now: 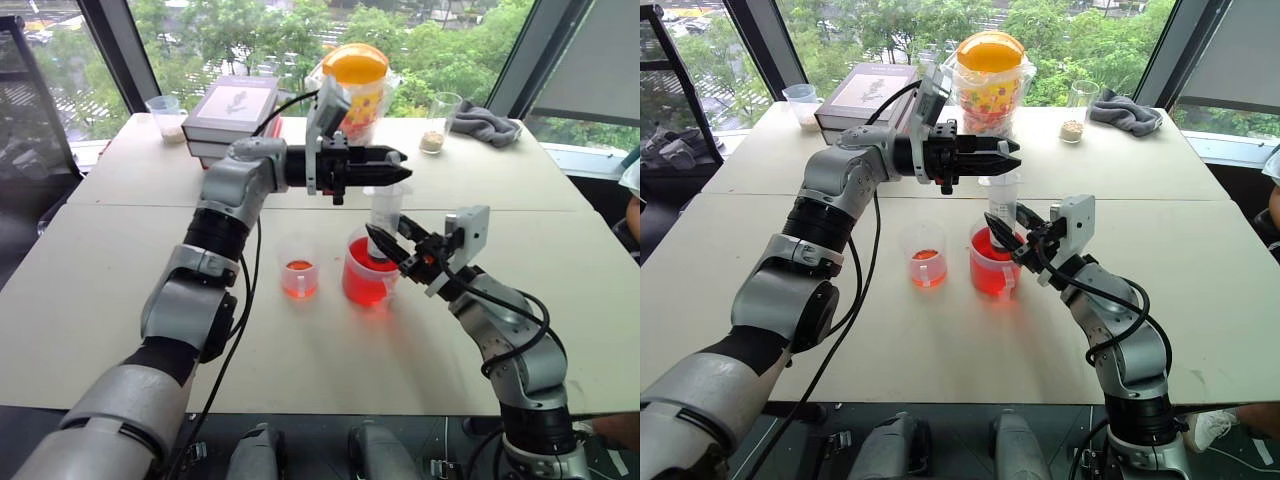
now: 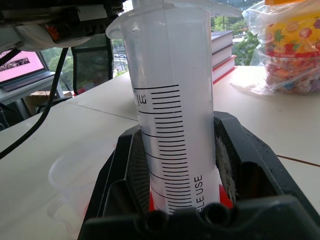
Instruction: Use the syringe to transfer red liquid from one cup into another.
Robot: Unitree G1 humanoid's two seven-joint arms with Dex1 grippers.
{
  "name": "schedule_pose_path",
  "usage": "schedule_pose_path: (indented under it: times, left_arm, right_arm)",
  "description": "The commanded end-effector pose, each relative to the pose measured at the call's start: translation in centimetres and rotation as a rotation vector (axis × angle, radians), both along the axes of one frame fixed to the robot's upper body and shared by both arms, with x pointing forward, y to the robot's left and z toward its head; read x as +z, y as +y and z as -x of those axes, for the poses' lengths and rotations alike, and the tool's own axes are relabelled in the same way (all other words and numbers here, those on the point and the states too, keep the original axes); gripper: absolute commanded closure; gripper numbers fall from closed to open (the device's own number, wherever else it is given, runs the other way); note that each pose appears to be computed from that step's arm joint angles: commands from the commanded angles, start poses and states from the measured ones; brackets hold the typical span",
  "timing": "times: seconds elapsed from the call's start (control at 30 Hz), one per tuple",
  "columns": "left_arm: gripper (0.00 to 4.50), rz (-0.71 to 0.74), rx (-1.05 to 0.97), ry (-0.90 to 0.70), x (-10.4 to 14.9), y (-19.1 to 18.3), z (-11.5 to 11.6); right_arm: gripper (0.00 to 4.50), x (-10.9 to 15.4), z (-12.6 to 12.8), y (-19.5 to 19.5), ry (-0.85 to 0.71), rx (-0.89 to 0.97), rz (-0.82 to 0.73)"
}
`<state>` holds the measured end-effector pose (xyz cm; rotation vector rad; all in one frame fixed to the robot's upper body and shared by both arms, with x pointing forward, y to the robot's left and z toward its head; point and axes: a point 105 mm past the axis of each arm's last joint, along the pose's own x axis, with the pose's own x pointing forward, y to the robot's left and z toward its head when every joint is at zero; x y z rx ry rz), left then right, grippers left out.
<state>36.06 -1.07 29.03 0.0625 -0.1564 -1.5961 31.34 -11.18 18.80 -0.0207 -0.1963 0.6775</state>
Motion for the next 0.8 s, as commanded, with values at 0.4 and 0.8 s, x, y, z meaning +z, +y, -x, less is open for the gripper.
schedule_pose_path:
  times: [0.4,0.8]
  left_arm:
    - [3.38,0.141,0.099,-0.183,6.1,1.7,-0.3]
    - [2.38,0.080,0.049,-0.127,3.6,1.5,0.3]
  right_arm:
    - [3.02,-1.5,1.0,1.8,0.055,0.099,0.016]
    - [3.02,2.6,1.2,1.8,-0.071,0.089,0.006]
